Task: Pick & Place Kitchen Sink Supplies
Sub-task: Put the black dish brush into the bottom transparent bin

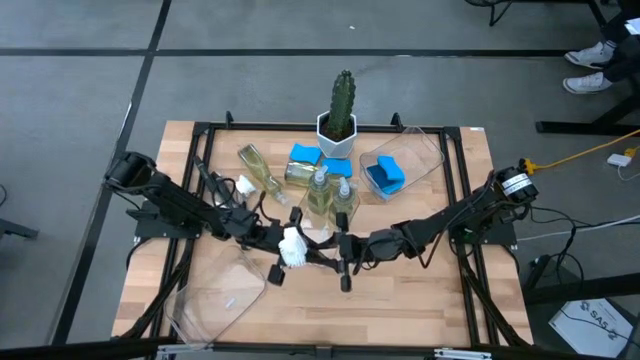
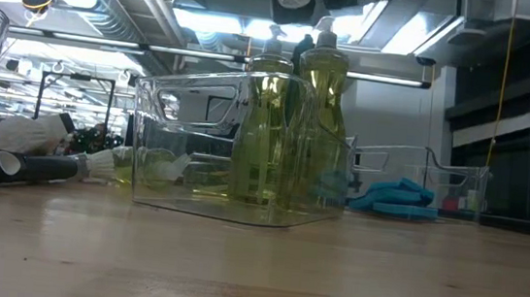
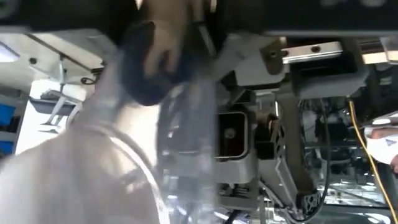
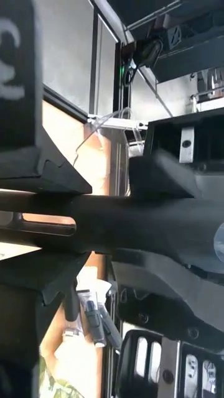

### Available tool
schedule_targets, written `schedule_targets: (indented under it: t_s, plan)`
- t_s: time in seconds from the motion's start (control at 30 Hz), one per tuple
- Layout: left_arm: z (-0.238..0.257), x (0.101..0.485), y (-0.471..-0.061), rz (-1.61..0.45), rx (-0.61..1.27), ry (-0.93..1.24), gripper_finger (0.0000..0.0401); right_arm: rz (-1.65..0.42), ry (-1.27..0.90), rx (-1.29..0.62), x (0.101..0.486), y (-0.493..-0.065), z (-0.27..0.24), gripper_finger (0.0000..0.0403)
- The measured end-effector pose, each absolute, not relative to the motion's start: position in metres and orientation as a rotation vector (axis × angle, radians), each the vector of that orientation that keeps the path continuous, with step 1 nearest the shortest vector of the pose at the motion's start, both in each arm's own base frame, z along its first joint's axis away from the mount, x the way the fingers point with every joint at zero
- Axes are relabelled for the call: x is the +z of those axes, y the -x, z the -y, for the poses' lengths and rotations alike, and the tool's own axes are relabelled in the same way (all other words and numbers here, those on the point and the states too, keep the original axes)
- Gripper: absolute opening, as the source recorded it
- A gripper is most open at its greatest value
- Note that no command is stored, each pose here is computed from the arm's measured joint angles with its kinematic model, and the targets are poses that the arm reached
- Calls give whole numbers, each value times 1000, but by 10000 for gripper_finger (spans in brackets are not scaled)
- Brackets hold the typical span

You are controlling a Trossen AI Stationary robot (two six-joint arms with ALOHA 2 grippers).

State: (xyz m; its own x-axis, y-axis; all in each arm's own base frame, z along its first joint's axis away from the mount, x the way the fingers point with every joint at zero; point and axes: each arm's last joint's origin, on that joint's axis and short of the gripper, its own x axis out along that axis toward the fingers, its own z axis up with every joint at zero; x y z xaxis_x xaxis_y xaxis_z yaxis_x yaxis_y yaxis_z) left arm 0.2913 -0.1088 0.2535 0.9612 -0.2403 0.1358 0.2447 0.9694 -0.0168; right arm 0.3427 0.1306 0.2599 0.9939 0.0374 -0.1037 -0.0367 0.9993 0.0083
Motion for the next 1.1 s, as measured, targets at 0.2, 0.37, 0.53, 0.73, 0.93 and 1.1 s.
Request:
schedule_targets:
  t_s: [0.2,0.37,0.53,0.73,0.93,1.1]
  plan:
    - [108,250,-291,90,-200,17,93,-137,-12,34,257,-342,-130,133]
    - [110,250,-285,11,-219,-12,92,-174,-58,42,253,-342,-130,161]
    - [116,262,-258,-101,-122,-58,92,-223,-113,39,248,-341,-130,199]
    - [140,275,-207,-180,-25,-131,92,-262,-159,46,245,-340,-130,243]
    - [155,272,-169,-266,-11,-42,92,-265,-201,42,245,-340,-130,260]
    - [159,267,-152,-341,-25,60,92,-300,-231,56,242,-339,-131,261]
